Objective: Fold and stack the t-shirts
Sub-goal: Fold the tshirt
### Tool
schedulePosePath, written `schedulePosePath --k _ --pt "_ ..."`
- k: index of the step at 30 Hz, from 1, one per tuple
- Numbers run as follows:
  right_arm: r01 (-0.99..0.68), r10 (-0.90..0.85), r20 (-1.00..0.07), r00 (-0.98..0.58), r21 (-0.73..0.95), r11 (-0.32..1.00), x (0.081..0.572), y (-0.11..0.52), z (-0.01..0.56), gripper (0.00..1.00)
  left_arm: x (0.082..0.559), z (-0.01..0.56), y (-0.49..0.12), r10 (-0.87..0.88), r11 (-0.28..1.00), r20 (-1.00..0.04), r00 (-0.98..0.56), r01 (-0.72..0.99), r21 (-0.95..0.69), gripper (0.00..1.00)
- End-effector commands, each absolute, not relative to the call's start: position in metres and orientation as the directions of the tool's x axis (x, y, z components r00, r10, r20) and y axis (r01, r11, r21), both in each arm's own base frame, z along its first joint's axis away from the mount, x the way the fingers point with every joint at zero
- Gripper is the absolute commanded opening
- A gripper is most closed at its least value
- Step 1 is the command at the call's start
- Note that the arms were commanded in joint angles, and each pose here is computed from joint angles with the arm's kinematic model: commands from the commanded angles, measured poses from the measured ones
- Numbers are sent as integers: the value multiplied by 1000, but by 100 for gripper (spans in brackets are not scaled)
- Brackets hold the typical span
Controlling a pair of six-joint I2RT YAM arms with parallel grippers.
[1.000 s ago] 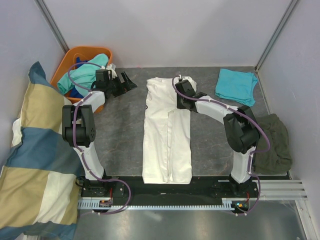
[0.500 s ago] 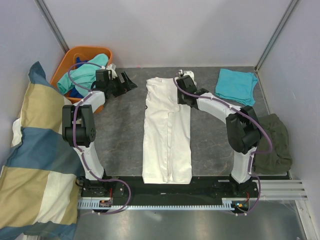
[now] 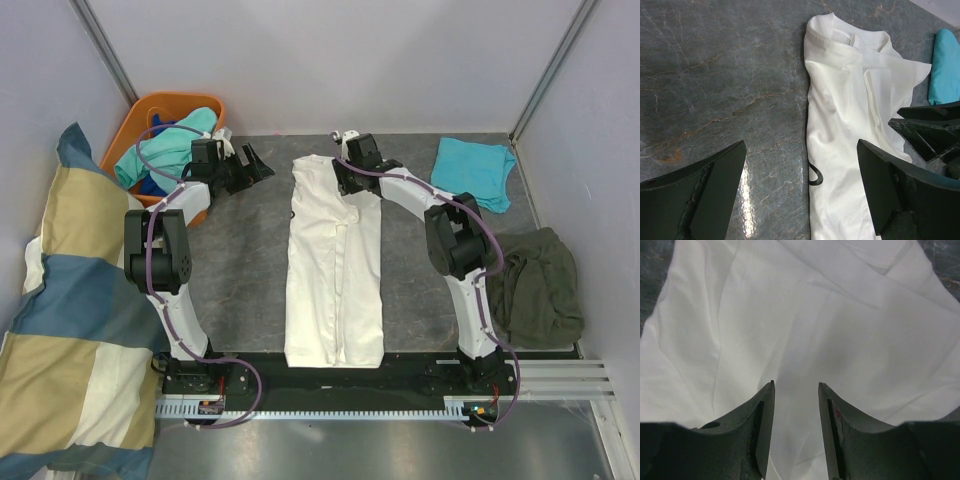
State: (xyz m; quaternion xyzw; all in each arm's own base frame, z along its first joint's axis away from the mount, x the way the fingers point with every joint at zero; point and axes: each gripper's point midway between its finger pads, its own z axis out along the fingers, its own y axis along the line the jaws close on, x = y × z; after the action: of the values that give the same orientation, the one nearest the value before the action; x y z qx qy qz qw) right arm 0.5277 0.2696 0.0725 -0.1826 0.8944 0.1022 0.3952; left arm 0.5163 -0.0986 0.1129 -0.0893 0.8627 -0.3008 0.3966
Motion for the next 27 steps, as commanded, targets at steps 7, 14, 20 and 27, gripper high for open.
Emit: schedulePosePath --k 7,14,20,27 --pt "-510 -289 -744 -602 79 857 532 286 70 48 519 133 -106 -391 785 -650 -651 133 -605 100" --pt "-529 -283 -764 -580 89 844 530 293 85 48 519 131 -106 -391 783 -646 -655 131 -608 100" --pt "-543 -293 -763 -577 90 835 527 302 83 48 519 131 -106 -390 783 -647 -655 134 -607 100" --pt "-544 -307 -740 -598 94 834 523 304 68 48 519 129 -106 -391 783 -645 -656 130 -608 100"
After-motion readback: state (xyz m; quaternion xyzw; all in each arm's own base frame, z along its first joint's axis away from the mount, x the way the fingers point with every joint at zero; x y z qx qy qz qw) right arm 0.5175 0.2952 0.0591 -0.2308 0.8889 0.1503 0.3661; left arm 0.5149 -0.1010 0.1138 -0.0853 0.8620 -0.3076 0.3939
